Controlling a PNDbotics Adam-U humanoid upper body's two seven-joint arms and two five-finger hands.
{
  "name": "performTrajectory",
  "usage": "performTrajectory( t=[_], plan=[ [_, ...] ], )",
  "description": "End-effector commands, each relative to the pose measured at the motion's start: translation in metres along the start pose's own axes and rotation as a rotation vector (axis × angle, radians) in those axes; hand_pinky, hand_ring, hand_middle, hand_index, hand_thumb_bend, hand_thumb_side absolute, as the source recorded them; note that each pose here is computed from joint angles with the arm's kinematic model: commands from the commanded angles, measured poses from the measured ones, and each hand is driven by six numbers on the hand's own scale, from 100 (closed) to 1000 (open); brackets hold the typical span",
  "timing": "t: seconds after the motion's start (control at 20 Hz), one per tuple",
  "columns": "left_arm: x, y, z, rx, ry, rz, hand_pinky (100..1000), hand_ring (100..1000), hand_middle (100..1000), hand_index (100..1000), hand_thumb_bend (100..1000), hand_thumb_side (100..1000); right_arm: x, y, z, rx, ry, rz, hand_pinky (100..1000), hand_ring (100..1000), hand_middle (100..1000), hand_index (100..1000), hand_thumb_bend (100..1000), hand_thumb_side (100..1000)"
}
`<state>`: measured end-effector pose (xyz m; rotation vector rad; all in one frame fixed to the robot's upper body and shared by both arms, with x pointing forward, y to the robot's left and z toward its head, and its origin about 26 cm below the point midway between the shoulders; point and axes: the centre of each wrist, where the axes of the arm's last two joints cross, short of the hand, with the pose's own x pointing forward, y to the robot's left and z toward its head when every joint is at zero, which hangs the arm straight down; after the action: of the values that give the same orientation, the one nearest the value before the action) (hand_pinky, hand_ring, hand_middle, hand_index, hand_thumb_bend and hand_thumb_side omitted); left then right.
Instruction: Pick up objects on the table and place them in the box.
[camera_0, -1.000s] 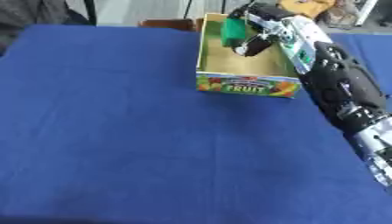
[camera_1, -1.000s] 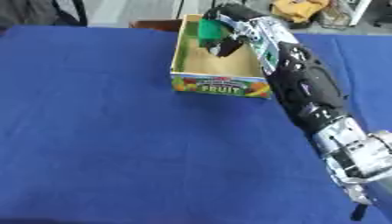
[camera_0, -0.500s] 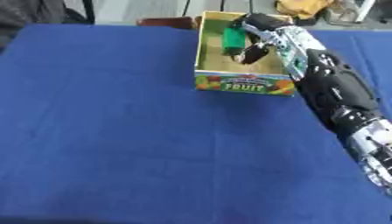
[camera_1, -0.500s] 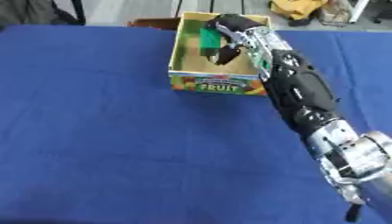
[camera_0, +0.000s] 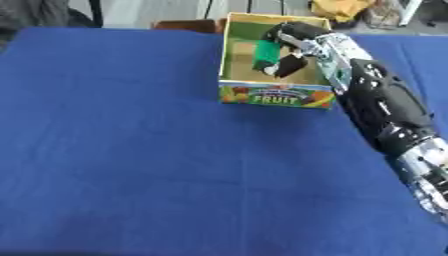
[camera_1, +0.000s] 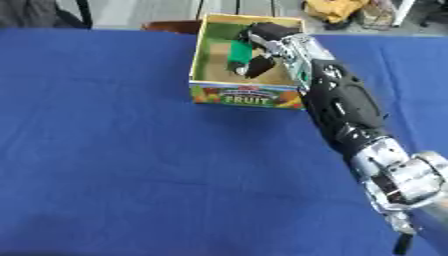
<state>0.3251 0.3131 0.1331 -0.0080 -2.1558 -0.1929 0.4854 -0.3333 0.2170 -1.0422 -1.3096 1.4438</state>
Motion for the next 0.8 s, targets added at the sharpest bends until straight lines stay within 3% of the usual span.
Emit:
performTrajectory(
  t=[0.05,0.4,0.55,0.8],
  plan=[
    [0.007,0.004,-0.004,-0.001,-0.026,-0.016,695,752,712,822,571,695,-0.008,-0.014,0.005,-0.019,0.015,0.009,694,813,844,865,551,419],
    [0.007,0.006,-0.002,0.004,-0.021,-0.021,695,752,712,821,573,693,-0.010,-0.023,0.010,-0.066,0.000,0.004,709,815,851,884,572,436],
    [0.006,0.009,0.000,0.013,-0.015,-0.028,695,752,711,821,574,692,-0.010,-0.036,0.017,-0.150,-0.040,-0.002,673,761,817,876,504,455],
    [0.005,0.013,0.004,0.034,-0.003,-0.042,694,751,711,820,571,691,-0.015,-0.060,0.040,-0.337,-0.120,-0.106,624,677,768,857,444,483]
  ],
)
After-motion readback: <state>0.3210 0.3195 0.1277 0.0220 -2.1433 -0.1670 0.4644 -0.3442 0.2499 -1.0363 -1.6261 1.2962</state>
